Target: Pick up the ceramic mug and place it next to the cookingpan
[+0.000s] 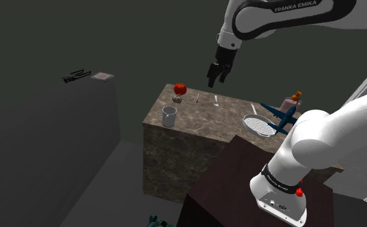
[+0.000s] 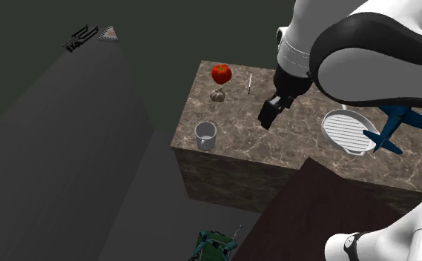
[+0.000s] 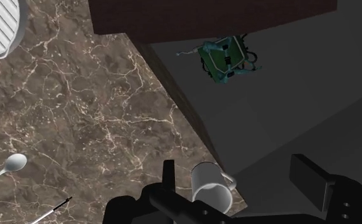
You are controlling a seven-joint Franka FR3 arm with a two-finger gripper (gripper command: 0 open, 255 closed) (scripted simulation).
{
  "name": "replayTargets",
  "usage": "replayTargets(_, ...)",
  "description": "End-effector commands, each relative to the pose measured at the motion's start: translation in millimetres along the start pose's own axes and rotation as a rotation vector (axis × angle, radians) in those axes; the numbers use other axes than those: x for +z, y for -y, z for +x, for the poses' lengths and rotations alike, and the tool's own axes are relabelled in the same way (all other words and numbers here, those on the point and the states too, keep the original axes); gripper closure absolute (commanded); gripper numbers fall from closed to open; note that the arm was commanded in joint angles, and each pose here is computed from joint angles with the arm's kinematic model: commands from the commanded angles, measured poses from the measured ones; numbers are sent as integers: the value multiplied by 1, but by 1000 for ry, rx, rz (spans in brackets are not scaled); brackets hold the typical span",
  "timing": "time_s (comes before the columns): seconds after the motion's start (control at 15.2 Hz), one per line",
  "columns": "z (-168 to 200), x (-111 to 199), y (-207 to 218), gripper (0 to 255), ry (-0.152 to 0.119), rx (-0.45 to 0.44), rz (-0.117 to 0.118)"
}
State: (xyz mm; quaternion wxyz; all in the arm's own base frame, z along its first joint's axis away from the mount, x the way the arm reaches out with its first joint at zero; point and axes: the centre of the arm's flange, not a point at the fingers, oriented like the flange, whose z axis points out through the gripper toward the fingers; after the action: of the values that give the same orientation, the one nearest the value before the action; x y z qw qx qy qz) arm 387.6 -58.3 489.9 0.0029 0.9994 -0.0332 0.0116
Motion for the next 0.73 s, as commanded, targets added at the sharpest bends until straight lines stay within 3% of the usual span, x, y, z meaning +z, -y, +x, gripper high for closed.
replayTargets(0.0,17,23,-1,0,-1,0,5)
replayTargets(0.66,104,122,-10,0,4,-3,34)
